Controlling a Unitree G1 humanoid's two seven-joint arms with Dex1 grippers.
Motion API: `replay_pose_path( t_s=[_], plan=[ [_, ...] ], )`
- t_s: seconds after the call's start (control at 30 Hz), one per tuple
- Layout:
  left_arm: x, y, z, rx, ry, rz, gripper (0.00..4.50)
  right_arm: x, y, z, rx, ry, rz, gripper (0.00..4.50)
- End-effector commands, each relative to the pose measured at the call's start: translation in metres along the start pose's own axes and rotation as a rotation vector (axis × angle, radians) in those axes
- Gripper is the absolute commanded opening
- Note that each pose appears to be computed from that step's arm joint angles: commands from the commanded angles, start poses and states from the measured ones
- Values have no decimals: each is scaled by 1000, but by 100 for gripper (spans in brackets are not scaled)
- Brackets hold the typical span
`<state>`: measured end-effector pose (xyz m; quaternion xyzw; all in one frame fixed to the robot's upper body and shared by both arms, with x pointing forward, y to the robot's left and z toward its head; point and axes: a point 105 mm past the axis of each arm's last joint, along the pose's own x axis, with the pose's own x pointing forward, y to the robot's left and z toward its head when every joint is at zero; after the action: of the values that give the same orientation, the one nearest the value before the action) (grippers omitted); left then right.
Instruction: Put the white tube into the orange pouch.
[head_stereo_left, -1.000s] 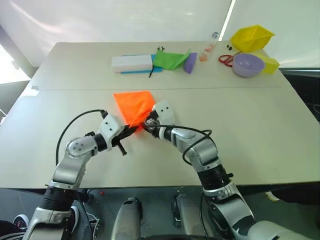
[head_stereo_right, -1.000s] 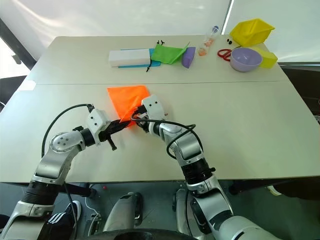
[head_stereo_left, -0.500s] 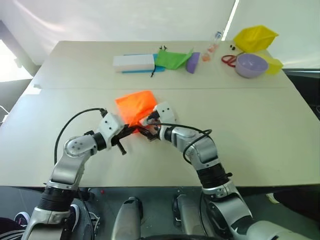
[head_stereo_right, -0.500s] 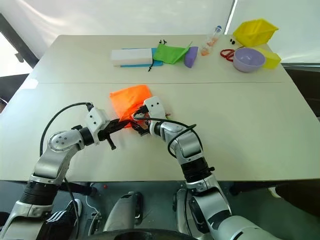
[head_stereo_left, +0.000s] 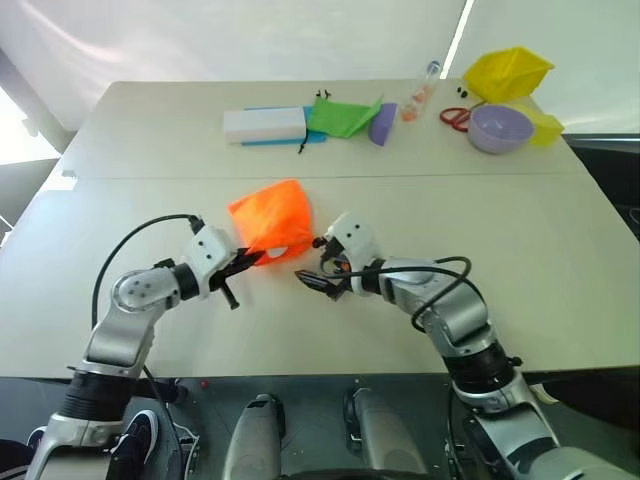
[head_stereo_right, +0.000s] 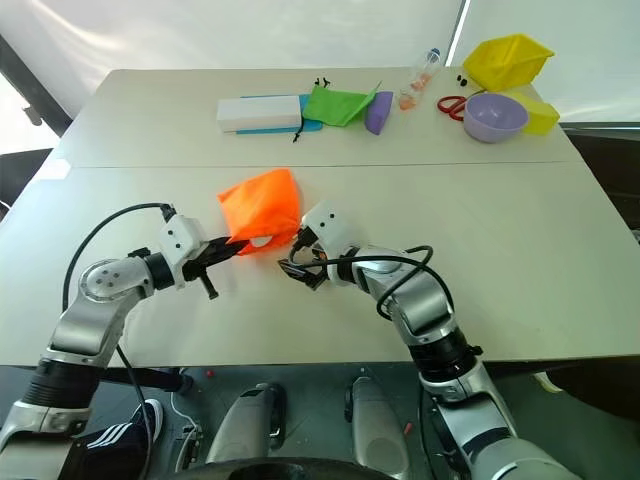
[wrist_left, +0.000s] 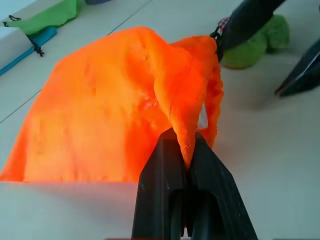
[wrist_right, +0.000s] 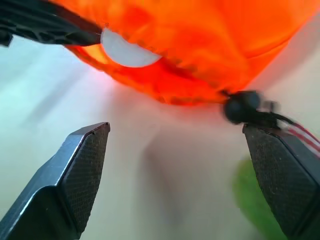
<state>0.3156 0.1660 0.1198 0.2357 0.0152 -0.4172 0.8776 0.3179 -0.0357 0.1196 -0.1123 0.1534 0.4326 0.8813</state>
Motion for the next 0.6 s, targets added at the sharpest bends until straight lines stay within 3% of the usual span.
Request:
replay_pose_path(
  t_s=[0.03,0.17,0.27,0.4,0.6],
  plan=[
    [-13,4,4,46,-13,-19,0,-19,0,21,-52,-102,30,445],
    [-22,7,-3,63,9,-36,0,-31,-20,27,-96,-156,-33,445],
    [-25,13,-9,88,38,-32,0,-30,-34,13,-120,-103,-75,445],
    [-26,17,-14,89,46,-19,0,-20,-33,-12,-133,-35,-58,445],
    [-28,19,-21,91,59,-10,0,-4,-29,-18,-111,-33,-44,445]
  ],
)
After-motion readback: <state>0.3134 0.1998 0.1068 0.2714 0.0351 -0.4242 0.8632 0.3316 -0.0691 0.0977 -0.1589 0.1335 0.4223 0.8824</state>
